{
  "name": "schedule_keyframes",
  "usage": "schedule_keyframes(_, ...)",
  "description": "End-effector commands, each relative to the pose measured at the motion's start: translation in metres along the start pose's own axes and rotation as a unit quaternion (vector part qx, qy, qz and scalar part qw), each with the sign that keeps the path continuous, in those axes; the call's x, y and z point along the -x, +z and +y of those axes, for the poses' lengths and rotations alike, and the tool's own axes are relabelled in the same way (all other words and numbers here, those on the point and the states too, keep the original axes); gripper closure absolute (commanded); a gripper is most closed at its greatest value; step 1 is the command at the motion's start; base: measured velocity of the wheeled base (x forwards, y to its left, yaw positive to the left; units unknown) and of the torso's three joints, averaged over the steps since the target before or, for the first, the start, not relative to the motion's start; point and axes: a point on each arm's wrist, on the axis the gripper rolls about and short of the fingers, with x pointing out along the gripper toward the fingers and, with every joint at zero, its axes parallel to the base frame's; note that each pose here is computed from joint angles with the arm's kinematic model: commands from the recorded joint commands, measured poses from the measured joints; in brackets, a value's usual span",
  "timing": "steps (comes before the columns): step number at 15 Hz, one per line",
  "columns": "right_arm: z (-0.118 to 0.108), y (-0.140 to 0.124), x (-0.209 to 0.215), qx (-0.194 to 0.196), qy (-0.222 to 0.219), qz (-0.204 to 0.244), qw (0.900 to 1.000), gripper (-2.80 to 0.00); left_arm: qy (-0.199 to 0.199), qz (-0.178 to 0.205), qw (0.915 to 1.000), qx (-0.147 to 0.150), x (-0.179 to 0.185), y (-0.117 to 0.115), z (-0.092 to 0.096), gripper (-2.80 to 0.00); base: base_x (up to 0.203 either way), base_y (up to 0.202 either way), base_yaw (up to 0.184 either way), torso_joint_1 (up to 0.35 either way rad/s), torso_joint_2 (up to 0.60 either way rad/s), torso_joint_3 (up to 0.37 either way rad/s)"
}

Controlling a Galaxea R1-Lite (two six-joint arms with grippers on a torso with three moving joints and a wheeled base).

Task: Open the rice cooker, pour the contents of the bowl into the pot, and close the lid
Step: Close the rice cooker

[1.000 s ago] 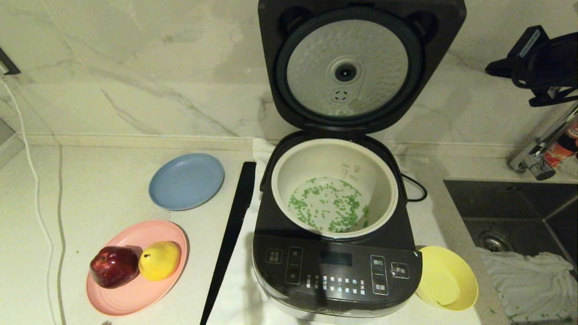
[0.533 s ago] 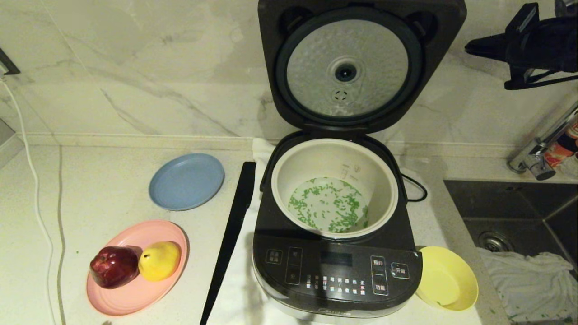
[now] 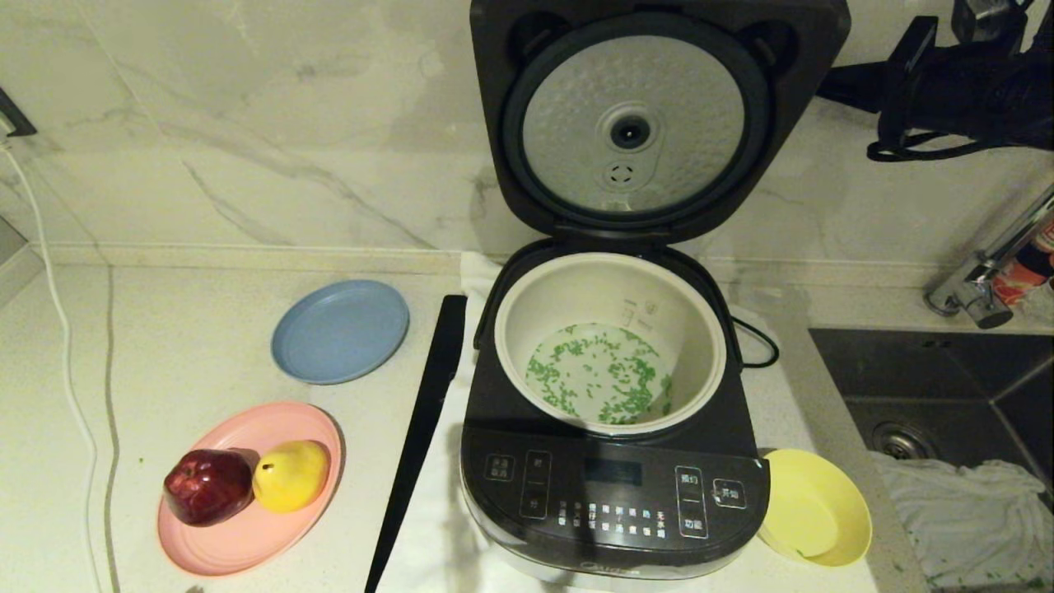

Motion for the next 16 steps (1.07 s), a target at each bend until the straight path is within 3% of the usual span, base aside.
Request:
schedule_keyframes(1, -0.01, -0.006, -0.009, -0.009, 0.0, 0.009, 1.0, 0.0, 0.0, 0.0, 1.0, 0.0, 0.0, 0.0, 0.0, 0.0, 0.0, 0.0, 0.0, 0.0, 0.0, 0.0)
schedule_keyframes(16, 0.007, -0.025, -0.028, -0.011, 0.038, 0.043, 0.998, 0.0, 0.0, 0.0, 1.0, 0.0, 0.0, 0.0, 0.0, 0.0, 0.0, 0.0, 0.0, 0.0, 0.0, 0.0)
